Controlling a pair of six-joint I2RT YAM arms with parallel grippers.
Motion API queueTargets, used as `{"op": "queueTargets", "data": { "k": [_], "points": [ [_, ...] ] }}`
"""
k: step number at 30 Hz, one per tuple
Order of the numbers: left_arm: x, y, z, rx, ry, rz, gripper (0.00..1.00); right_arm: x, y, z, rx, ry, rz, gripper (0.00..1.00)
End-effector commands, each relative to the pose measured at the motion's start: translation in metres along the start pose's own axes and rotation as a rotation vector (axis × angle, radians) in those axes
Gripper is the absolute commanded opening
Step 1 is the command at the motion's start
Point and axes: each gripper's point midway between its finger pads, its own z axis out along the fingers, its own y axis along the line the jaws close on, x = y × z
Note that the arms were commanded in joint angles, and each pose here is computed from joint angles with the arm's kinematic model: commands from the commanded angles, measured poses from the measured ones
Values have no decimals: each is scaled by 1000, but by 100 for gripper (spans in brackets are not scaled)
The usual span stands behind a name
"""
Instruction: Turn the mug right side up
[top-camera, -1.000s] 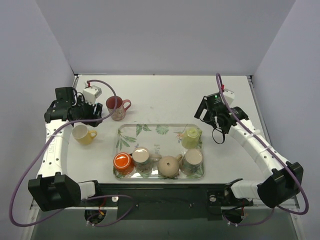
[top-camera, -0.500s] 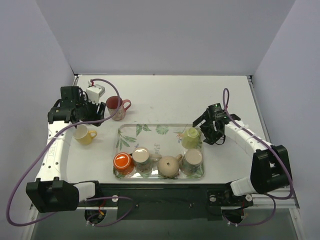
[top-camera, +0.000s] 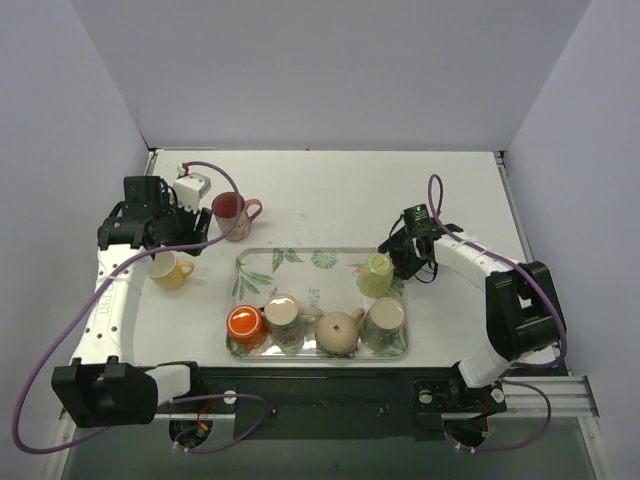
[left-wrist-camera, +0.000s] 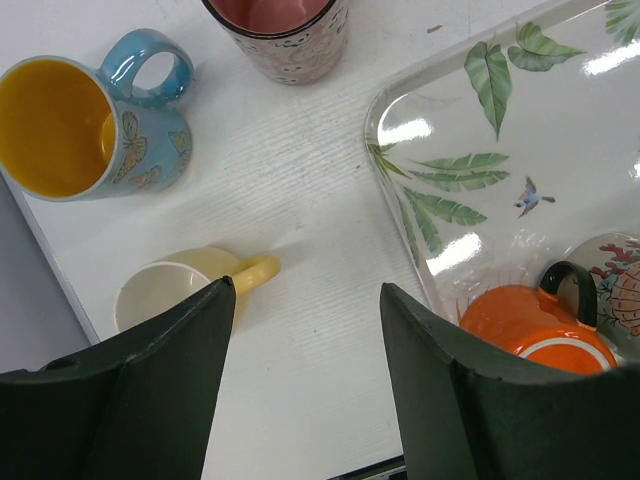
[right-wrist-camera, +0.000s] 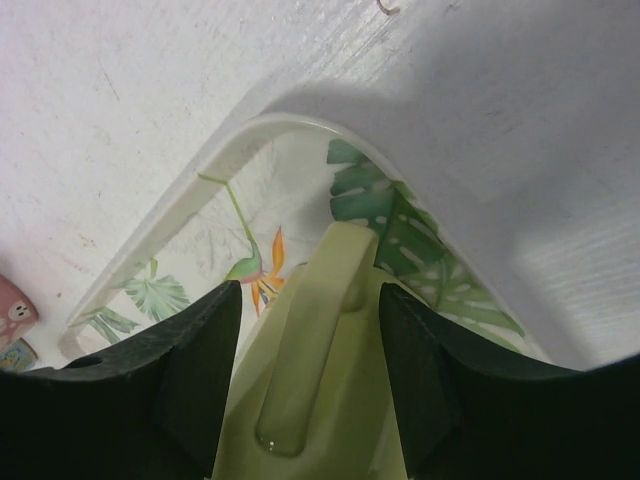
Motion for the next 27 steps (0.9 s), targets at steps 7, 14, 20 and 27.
{"op": "queueTargets", "data": {
  "k": [7,14,20,27],
  "points": [
    [-8,1,-4,-26,-52,23,70,3,25,-1,-67,46,-72,0],
    [-12,-6,-6,6,-61,35,70,1,67,-40,-249,2,-197,0],
    [-34,-29,-17,138,-110,42,70,-3,125,-105,-624,-186,-409,0],
    [-59,-71,-23,288,-155,115,70,-2,151,-140,-825,-269,-536,0]
  ]
}}
